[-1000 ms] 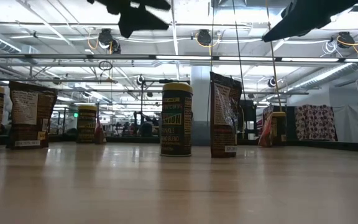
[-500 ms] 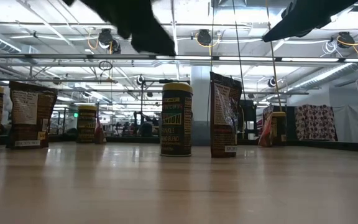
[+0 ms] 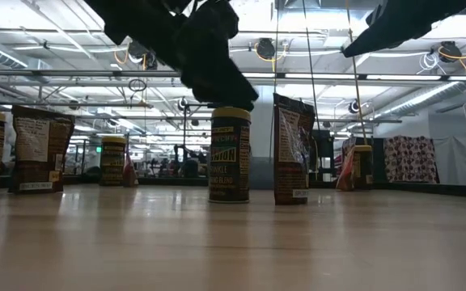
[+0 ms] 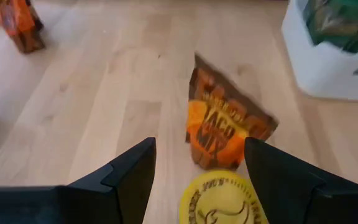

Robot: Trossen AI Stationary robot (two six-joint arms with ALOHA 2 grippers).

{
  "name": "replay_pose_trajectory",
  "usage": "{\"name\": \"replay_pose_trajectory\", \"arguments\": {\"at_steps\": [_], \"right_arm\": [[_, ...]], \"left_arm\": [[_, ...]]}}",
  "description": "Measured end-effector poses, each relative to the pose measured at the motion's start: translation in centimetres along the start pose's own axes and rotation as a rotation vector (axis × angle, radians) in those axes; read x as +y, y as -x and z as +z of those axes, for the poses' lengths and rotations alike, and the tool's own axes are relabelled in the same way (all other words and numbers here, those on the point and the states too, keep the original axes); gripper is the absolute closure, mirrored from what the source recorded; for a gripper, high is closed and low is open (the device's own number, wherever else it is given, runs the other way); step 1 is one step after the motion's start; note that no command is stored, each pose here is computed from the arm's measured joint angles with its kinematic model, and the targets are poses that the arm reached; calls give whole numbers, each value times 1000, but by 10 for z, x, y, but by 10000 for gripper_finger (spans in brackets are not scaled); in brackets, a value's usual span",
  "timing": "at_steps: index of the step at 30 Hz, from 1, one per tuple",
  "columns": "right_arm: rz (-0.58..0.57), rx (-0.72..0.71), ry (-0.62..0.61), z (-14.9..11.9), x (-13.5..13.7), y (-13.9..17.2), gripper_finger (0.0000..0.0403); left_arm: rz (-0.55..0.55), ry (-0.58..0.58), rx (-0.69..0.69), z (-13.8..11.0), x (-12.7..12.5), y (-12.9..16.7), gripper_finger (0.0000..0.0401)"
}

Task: Sort spices by type
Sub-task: Put the bottom right yellow seasoning bottle into the gray bin

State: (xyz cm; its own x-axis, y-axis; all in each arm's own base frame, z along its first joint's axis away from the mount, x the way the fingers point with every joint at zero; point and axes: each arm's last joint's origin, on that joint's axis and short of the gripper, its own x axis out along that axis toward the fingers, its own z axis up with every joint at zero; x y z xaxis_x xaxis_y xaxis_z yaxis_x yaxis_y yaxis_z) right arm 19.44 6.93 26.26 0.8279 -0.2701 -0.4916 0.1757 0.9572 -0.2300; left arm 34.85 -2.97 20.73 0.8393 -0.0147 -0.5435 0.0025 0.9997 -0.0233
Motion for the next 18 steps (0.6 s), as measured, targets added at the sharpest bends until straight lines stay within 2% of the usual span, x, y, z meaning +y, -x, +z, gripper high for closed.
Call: {"name": "replay_pose_trajectory", "arguments": {"at_steps": [5,11,15,18], "right_arm": [[-3,0,3,0,0,0,396],[-3,-1,3,0,0,0,396],[-3,-2,0,0,0,0,396],[-3,-2,-8,0,0,0,396]], "left_arm": [[-21,3,-8,2,-1,3,146],[-66,28,40,6,-2,5,110],[-54,-34,118,19,-3,10,87],[-56,-80,114,28,-4,13,81]]}}
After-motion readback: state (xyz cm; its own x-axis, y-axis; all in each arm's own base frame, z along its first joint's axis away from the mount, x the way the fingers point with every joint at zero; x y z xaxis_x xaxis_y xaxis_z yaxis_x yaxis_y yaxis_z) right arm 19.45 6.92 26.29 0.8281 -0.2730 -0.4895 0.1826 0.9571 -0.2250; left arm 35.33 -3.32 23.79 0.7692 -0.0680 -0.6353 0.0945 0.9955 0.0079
